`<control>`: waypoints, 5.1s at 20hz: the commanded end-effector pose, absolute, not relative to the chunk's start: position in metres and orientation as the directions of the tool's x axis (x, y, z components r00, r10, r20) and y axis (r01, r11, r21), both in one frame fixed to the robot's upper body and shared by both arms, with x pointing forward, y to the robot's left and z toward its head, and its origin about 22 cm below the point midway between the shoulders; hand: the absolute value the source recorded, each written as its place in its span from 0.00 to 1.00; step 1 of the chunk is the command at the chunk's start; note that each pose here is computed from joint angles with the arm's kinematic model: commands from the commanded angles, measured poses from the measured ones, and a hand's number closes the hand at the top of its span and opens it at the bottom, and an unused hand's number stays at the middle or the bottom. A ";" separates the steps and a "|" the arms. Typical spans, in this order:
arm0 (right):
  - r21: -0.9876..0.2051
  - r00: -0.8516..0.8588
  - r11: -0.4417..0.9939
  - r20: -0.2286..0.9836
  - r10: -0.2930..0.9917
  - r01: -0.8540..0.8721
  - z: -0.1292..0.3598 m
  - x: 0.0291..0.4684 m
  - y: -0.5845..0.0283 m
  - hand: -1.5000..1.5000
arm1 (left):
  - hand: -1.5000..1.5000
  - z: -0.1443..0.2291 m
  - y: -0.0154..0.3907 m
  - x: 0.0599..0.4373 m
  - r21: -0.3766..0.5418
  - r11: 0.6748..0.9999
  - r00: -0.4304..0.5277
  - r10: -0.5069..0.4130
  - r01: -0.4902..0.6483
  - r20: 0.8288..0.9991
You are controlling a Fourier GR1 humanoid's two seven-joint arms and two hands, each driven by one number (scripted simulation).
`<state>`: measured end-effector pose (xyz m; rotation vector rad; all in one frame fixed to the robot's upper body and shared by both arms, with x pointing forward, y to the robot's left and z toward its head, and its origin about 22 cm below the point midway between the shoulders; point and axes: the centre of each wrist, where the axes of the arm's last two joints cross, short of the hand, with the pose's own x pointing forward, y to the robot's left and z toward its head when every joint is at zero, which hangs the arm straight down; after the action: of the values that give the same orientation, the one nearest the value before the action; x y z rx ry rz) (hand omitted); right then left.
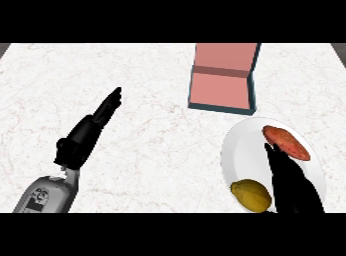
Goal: Pick the lemon from the plate and place it in the cardboard box
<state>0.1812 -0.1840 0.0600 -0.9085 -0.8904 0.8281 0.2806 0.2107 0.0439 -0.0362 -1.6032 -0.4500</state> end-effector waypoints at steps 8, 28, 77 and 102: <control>-0.896 0.413 0.360 0.234 0.880 -0.258 0.027 0.189 -0.184 0.00 | 0.50 0.044 0.217 0.291 0.248 0.924 -0.104 -0.227 0.290 0.968; -0.955 0.352 0.222 0.142 0.925 -0.198 0.011 0.203 -0.211 1.00 | 0.50 0.038 0.210 0.282 0.267 0.922 -0.098 -0.249 0.282 0.964; -0.840 -0.066 0.427 0.431 0.900 0.336 0.266 0.288 -0.070 1.00 | 0.50 0.041 0.211 0.289 0.254 0.920 -0.099 -0.235 0.298 0.967; -0.867 0.200 0.450 0.490 0.849 0.214 0.157 0.430 -0.118 0.00 | 0.50 0.040 0.207 0.280 0.270 0.918 -0.108 -0.249 0.291 0.963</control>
<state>0.4239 -0.1096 0.1865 -1.1471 -1.4071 0.6758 0.2833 0.2031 0.0426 -0.0458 -1.6094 -0.4626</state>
